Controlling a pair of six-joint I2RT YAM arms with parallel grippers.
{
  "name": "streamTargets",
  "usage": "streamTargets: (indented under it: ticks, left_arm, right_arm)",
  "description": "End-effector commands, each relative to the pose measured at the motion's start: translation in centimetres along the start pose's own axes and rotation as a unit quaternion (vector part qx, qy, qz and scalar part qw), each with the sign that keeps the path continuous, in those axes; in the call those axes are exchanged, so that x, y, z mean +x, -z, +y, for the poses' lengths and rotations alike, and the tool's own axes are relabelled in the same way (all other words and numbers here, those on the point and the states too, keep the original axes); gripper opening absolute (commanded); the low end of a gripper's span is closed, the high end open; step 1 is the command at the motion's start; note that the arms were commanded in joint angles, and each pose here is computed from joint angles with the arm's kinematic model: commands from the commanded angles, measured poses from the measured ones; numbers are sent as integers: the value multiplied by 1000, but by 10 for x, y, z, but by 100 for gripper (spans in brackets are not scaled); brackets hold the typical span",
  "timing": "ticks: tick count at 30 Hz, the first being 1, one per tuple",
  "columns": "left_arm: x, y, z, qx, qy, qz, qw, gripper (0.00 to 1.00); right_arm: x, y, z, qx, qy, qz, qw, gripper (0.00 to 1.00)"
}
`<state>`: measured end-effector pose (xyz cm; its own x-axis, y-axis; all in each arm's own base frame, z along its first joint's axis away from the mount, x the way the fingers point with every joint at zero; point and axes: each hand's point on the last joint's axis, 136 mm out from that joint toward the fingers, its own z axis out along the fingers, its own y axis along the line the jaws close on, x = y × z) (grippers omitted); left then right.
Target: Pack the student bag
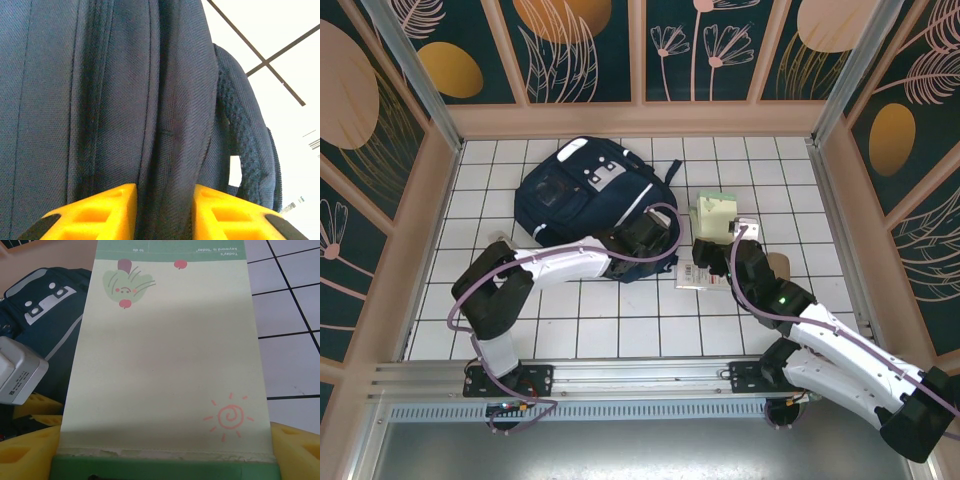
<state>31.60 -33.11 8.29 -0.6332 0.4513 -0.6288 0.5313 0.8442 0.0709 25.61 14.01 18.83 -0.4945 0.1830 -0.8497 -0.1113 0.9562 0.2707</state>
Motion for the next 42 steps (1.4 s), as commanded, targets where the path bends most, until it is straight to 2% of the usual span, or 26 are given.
streamTargets:
  ticks: [1,5,8,11,15,16,17,19,20,25,31,35,42]
  left_arm:
    - [-20,-2,-1,1,7,-23,1000,30]
    - [-22,-2,0,-3,6,-23,1000,27]
    - [-26,2,0,-4,8,-30,1000,35]
    - [-28,3,1,-4,7,-32,999,35]
    - [-25,1,1,-6,5,-27,1000,19]
    - [-25,2,1,-5,6,-28,1000,11]
    - [-26,3,1,-6,7,-30,1000,7]
    - [-29,7,4,-12,9,-35,999,6]
    - [-30,10,6,-14,10,-37,999,0]
    - [-49,35,24,-50,32,-72,996,0]
    - [-81,88,58,-116,65,-135,982,0]
    - [-101,118,83,-157,84,-175,968,0]
    - [-133,159,117,-172,132,-228,949,0]
  right_arm:
    - [-13,2,4,-12,-15,-26,999,69]
    - [-10,1,4,-14,-17,-24,999,69]
    - [-8,1,3,-13,-19,-22,999,69]
    - [-7,0,4,-16,-19,-21,999,69]
    - [-6,-1,5,-18,-20,-20,999,69]
    - [-7,-1,5,-17,-20,-20,999,69]
    - [-6,-1,5,-18,-21,-21,999,69]
    - [-5,-1,5,-19,-20,-19,999,69]
    - [-5,-1,6,-20,-20,-18,999,69]
    - [-2,-2,11,-34,-20,-17,999,69]
    - [1,-3,26,-62,-15,-19,998,69]
    - [4,-6,45,-84,-3,-23,996,69]
    - [14,-27,90,-117,30,-15,993,69]
